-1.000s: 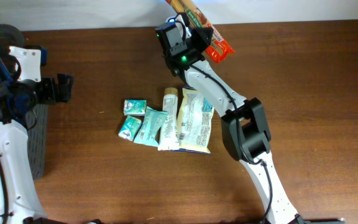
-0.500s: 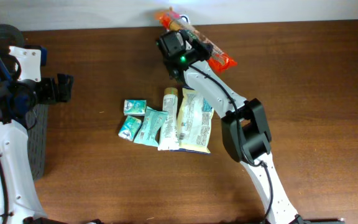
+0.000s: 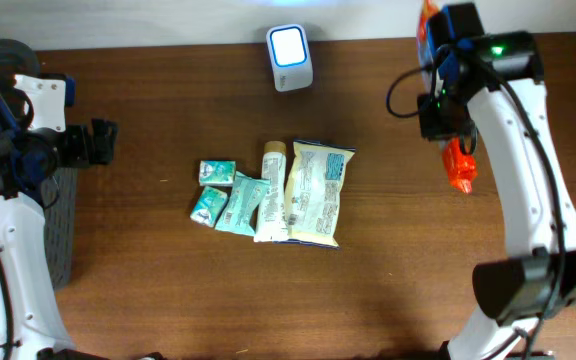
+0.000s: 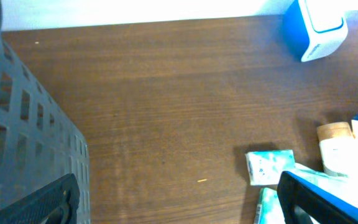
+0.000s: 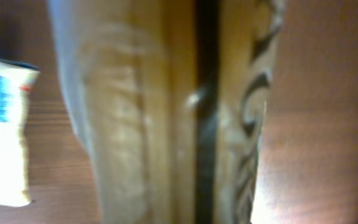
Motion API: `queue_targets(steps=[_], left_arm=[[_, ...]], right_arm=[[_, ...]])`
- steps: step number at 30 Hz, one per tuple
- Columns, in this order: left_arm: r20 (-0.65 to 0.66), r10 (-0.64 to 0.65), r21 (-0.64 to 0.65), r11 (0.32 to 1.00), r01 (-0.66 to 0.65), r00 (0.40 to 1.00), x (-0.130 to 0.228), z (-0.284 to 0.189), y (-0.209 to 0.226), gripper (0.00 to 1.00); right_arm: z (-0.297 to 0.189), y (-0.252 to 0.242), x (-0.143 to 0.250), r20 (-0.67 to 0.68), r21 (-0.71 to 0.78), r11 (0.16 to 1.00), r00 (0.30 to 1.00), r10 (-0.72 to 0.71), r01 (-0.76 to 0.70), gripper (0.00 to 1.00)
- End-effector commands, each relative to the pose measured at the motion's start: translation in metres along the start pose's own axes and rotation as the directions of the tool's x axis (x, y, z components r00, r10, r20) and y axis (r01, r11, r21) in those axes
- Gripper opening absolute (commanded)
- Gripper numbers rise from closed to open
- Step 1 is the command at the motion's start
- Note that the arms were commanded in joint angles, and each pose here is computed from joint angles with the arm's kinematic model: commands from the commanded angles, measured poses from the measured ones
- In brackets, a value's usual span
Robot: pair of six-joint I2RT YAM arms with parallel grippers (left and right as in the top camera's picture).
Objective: Scan the item barcode
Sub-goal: 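Carry the spaghetti package right and lay it on the table, then grasp the clear snack bag with the right gripper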
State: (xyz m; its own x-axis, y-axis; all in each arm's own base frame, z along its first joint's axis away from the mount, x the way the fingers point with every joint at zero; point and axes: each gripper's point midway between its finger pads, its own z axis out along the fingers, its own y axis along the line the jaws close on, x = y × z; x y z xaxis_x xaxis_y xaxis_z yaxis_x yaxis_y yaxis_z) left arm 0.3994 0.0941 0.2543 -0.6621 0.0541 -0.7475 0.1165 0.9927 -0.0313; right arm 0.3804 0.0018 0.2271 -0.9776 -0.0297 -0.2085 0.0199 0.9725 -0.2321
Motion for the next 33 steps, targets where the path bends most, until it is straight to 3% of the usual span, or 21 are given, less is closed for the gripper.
queue_targets(steps=[1, 8, 11, 14, 17, 18, 19, 20, 22, 24, 25, 28, 31, 33], left_arm=[[0.008, 0.015, 0.006, 1.000, -0.015, 1.000, -0.001, -0.001, -0.001, 0.99], [0.008, 0.015, 0.006, 1.000, -0.015, 1.000, -0.001, -0.001, -0.001, 0.99], [0.008, 0.015, 0.006, 1.000, -0.015, 1.000, -0.001, -0.001, -0.001, 0.99], [0.008, 0.015, 0.006, 1.000, -0.015, 1.000, -0.001, -0.001, -0.001, 0.99], [0.008, 0.015, 0.006, 1.000, -0.015, 1.000, -0.001, -0.001, -0.001, 0.99], [0.008, 0.015, 0.006, 1.000, -0.015, 1.000, -0.001, -0.001, -0.001, 0.99], [0.008, 0.015, 0.006, 1.000, -0.015, 1.000, -0.001, -0.001, -0.001, 0.99], [0.008, 0.015, 0.006, 1.000, -0.015, 1.000, -0.001, -0.001, -0.001, 0.99], [0.008, 0.015, 0.006, 1.000, -0.015, 1.000, -0.001, -0.001, -0.001, 0.99], [0.008, 0.015, 0.006, 1.000, -0.015, 1.000, -0.001, -0.001, -0.001, 0.99], [0.008, 0.015, 0.006, 1.000, -0.015, 1.000, -0.001, -0.001, -0.001, 0.99], [0.008, 0.015, 0.006, 1.000, -0.015, 1.000, -0.001, -0.001, -0.001, 0.99], [0.008, 0.015, 0.006, 1.000, -0.015, 1.000, -0.001, -0.001, -0.001, 0.99], [0.008, 0.015, 0.006, 1.000, -0.015, 1.000, -0.001, -0.001, -0.001, 0.99]], right_arm=[[0.057, -0.052, 0.013, -0.033, 0.245, 0.959, 0.987, 0.154, -0.141, 0.04], [0.162, -0.070, 0.037, 0.025, 0.332, 0.912, 0.969, 0.245, -0.240, 0.04], [0.169, -0.091, 0.049, 0.030, 0.428, 0.870, 0.965, 0.259, -0.247, 0.04], [0.170, -0.095, 0.044, 0.051, 0.428, 0.867, 0.965, 0.257, -0.254, 0.04], [0.161, -0.113, 0.042, 0.030, 0.531, 0.834, 0.986, 0.162, -0.153, 0.04], [0.159, -0.116, 0.042, 0.031, 0.547, 0.823, 0.986, 0.161, -0.152, 0.11], [0.160, -0.115, 0.043, 0.028, 0.544, 0.825, 0.986, 0.163, -0.152, 0.36], [0.160, -0.114, 0.045, 0.018, 0.542, 0.828, 0.987, 0.160, -0.144, 0.67], [0.169, -0.086, 0.036, 0.026, 0.386, 0.908, 0.986, 0.166, -0.162, 0.99], [0.145, -0.041, 0.015, 0.034, 0.108, 0.969, 0.975, 0.218, -0.221, 0.99], [0.120, -0.016, 0.016, -0.035, -0.045, 0.958, 0.959, 0.283, -0.284, 0.99], [0.092, 0.045, 0.018, -0.151, -0.399, 0.870, 0.957, 0.250, -0.290, 0.99], [0.105, 0.075, 0.035, -0.209, -0.477, 0.833, 0.956, 0.204, -0.282, 1.00], [0.117, 0.105, 0.050, -0.231, -0.538, 0.802, 0.960, 0.155, -0.259, 0.95]])
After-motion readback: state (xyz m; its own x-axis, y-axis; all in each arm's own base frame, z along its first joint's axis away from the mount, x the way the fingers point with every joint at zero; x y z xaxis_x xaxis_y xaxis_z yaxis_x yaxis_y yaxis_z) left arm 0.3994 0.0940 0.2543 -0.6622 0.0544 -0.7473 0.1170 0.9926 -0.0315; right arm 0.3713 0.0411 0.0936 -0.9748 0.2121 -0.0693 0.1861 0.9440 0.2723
